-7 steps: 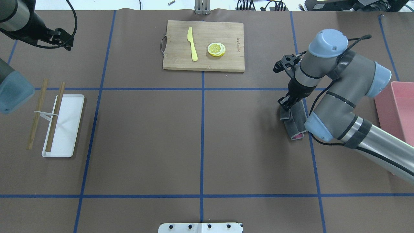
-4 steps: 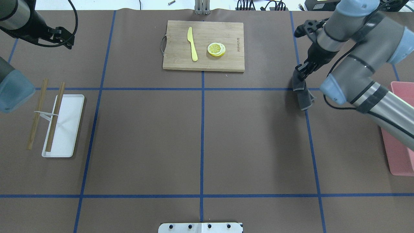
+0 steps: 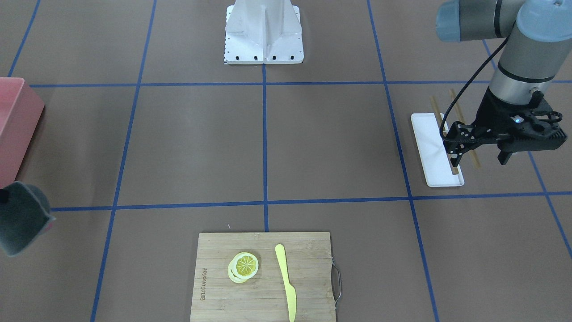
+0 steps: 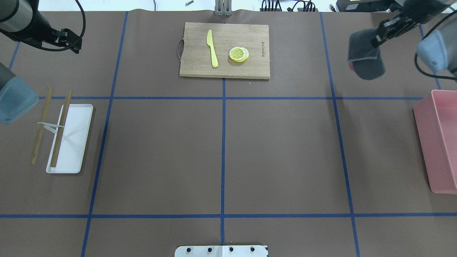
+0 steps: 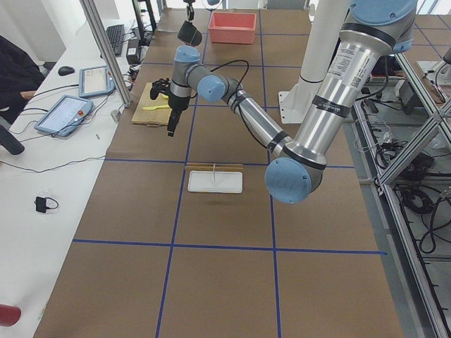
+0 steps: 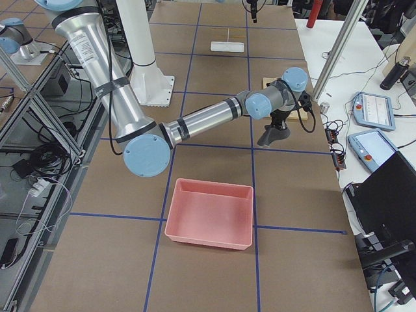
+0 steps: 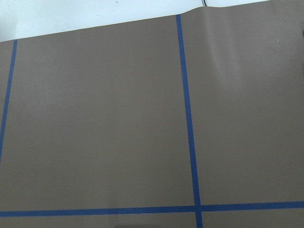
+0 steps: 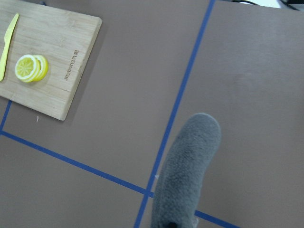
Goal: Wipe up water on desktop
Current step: 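Move the cloth over the pink bin with the right gripper and release it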
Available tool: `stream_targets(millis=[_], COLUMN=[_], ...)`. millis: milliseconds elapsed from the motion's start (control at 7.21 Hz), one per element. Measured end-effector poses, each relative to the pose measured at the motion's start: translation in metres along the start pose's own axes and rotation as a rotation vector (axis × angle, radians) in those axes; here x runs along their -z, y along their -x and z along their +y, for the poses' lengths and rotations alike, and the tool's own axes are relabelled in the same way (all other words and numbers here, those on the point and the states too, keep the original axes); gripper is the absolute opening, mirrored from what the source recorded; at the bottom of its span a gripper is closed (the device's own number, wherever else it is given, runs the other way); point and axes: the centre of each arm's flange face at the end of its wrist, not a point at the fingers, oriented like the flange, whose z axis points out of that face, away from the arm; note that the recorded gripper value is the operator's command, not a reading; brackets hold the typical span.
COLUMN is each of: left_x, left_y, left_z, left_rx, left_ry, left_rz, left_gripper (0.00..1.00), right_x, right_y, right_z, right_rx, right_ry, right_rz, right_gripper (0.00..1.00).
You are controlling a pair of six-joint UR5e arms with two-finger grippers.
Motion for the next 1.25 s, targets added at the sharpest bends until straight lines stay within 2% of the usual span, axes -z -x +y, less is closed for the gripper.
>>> stream_targets(millis=[139,277,416,554,693,832,970,1109,1248], left_x=[0.000,0.000,-0.001,-0.002,-0.002,-0.002,-0.003,-0.003,-0.004], left_y=[0.001,0.001,0.002,0.003,0.003,0.004,0.004,0.004,0.005], left_z=[0.000,0.001,0.002,0.002,0.003,0.003,0.003,0.003,0.003], left_rx=[0.001,0.002,0.003,0.004,0.006,0.007,0.007,0.007,0.008], left_ry=[0.001,0.002,0.004,0.005,0.005,0.006,0.007,0.008,0.009], left_rz=[-0.001,-0.001,-0.002,-0.003,-0.003,-0.003,-0.004,-0.005,-0.006], left_gripper=[0.98,0.98,0.98,0.98,0.98,0.98,0.98,0.98,0.98], right_x=[0.028,0.046,0.052,0.054,0.062,0.073,0.079,0.076,0.071], right_y=[-0.032,-0.068,-0.101,-0.118,-0.116,-0.107,-0.105,-0.112,-0.123], right_z=[0.036,0.082,0.130,0.166,0.191,0.206,0.217,0.229,0.239], right_rx=[-0.033,-0.028,0.008,0.040,0.065,0.082,0.084,0.070,0.062], right_ry=[-0.032,-0.050,-0.036,0.010,0.090,0.193,0.279,0.336,0.374], right_rz=[0.017,0.053,0.107,0.168,0.247,0.328,0.374,0.387,0.386], right_gripper=[0.00,0.00,0.00,0.00,0.00,0.00,0.00,0.38,0.99])
